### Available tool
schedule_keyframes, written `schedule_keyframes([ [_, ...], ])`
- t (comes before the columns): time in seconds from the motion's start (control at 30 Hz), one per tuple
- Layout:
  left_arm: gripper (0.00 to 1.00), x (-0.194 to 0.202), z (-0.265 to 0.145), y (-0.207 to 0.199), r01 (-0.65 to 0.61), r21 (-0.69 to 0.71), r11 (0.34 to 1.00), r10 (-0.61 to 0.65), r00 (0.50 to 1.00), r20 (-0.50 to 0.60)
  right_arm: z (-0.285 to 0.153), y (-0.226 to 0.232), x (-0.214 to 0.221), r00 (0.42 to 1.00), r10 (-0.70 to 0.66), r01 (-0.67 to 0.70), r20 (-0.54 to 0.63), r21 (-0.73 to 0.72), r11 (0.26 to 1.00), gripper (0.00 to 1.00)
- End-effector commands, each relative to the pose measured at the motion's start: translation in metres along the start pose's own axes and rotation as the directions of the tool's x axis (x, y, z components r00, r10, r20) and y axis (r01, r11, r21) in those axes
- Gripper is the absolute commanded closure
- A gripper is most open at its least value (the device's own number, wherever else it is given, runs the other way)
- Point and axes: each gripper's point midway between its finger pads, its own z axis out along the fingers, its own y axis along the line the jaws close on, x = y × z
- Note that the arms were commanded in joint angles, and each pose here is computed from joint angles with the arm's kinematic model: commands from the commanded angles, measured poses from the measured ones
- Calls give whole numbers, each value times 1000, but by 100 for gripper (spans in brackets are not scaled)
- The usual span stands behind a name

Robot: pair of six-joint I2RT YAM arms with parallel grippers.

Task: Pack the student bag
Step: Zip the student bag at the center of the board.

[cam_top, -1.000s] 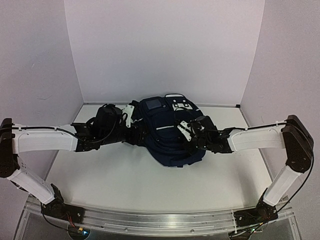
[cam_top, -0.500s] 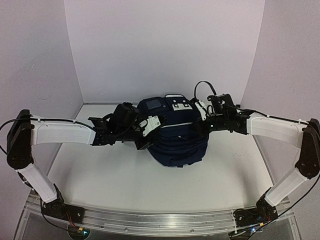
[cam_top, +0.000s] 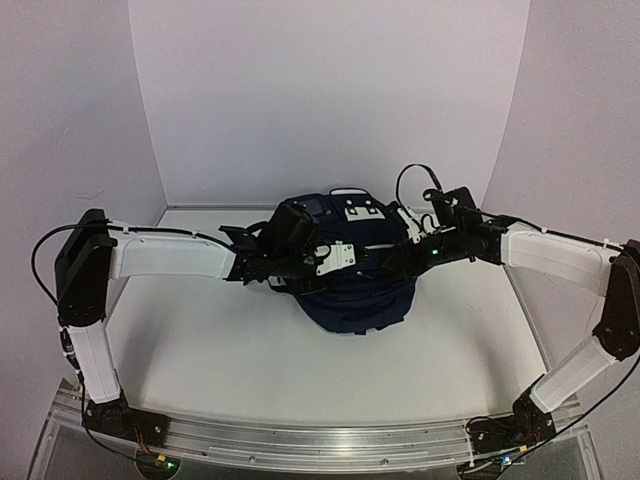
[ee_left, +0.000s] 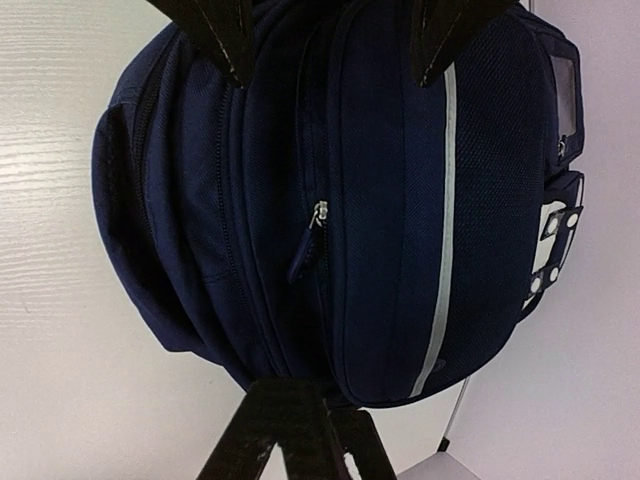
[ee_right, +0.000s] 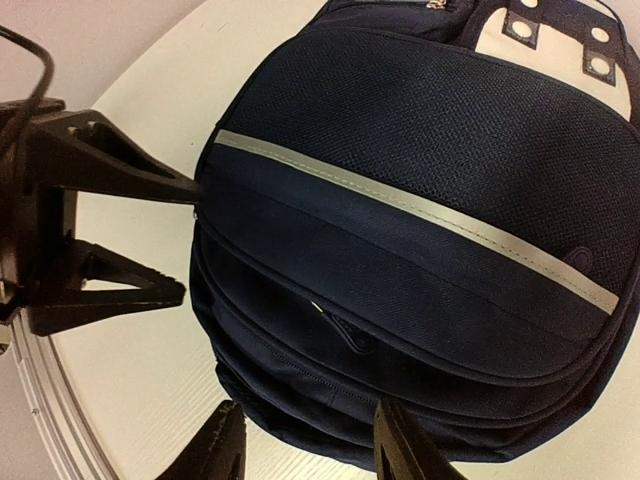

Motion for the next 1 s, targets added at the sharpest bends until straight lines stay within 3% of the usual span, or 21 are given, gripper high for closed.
schedule_keyframes([
  [0.0,48,0,13,12,-65,-37,997,64,997,-37,-8,7,2,1000,-21,21,5,-29,999,54],
  [0.13,54,10,25,18,-93,-88,992,86,993,-79,-5,5,6,1000,-16,16,-6,-29,999,53],
  [0.3,69,15,31,35,-127,-191,973,107,988,-112,-2,1,9,1000,-17,16,-16,-21,1000,52],
  [0.47,94,-5,19,49,-78,-247,966,71,997,-40,1,-2,7,999,-35,34,-20,-8,999,47],
  [0.53,99,-18,6,50,-18,-222,975,23,1000,20,0,-2,3,999,-47,47,-12,-8,999,46],
  [0.63,100,-34,-13,54,99,-157,983,-85,992,95,-1,-1,-3,997,-74,74,0,-9,997,45],
  [0.97,100,-52,-21,52,314,42,948,-317,941,122,-6,7,-24,992,-121,123,46,-39,992,44],
])
